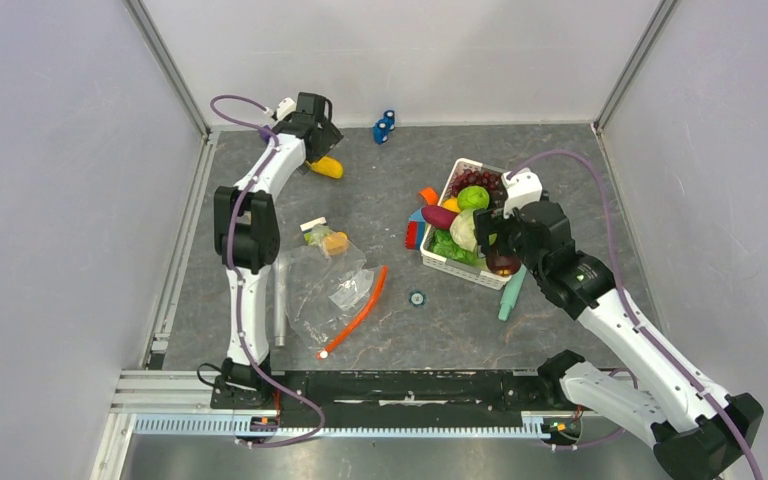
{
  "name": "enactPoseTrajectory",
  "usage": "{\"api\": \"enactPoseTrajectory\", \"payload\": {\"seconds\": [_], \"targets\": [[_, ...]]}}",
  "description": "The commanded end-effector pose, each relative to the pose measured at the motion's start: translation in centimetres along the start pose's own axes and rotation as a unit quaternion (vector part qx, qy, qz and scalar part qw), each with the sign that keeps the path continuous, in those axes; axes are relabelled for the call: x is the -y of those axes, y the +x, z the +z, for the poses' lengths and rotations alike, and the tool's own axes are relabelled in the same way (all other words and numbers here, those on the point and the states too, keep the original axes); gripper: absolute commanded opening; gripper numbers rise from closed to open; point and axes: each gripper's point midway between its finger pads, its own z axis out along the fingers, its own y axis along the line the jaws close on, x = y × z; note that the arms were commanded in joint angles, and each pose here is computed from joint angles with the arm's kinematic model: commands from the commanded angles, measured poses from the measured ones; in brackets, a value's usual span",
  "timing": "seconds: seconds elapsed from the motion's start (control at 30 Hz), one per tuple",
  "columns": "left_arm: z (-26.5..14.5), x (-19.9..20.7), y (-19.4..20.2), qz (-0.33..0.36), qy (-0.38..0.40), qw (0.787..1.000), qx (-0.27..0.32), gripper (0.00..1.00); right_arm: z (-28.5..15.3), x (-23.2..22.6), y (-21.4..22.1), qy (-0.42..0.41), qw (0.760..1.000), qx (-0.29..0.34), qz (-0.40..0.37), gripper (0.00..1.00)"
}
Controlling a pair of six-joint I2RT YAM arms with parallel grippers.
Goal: Open the zip-top bag and remove the fake food
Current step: Pick up the fake fruit from the center of the board.
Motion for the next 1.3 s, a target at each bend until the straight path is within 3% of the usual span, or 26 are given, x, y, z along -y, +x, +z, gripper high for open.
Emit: {"api": "enactPoseTrajectory", "payload": {"seconds": [0.0, 0.47, 0.83, 1.1, 1.27], "targets": [[1.0, -0.2, -1.1, -0.047, -0.031, 0.998, 0.029, 1.0, 0.0, -0.1, -1.0, -0.002, 1.0, 0.024, 0.013, 0.98], [5.1, -1.8, 1.2, -0.063, -0.064, 0.996, 0.027, 0.93, -3.6, 0.5, -6.2, -0.013, 0.992, 0.127, 0.019, 0.98], [4.9, -1.4, 1.9, -0.049, -0.037, 0.998, 0.014, 0.63, -4.3, 1.0, -6.3, -0.006, 0.99, 0.136, 0.019, 0.98], [-1.5, 1.3, 0.6, 0.004, 0.078, 0.997, 0.0, 0.45, -5.7, 0.4, -8.2, -0.028, 0.988, 0.149, 0.026, 0.98], [-10.0, 4.1, -1.2, 0.046, 0.211, 0.976, 0.011, 0.38, -6.1, -1.0, -9.8, -0.065, 0.988, 0.132, 0.045, 0.98]]}}
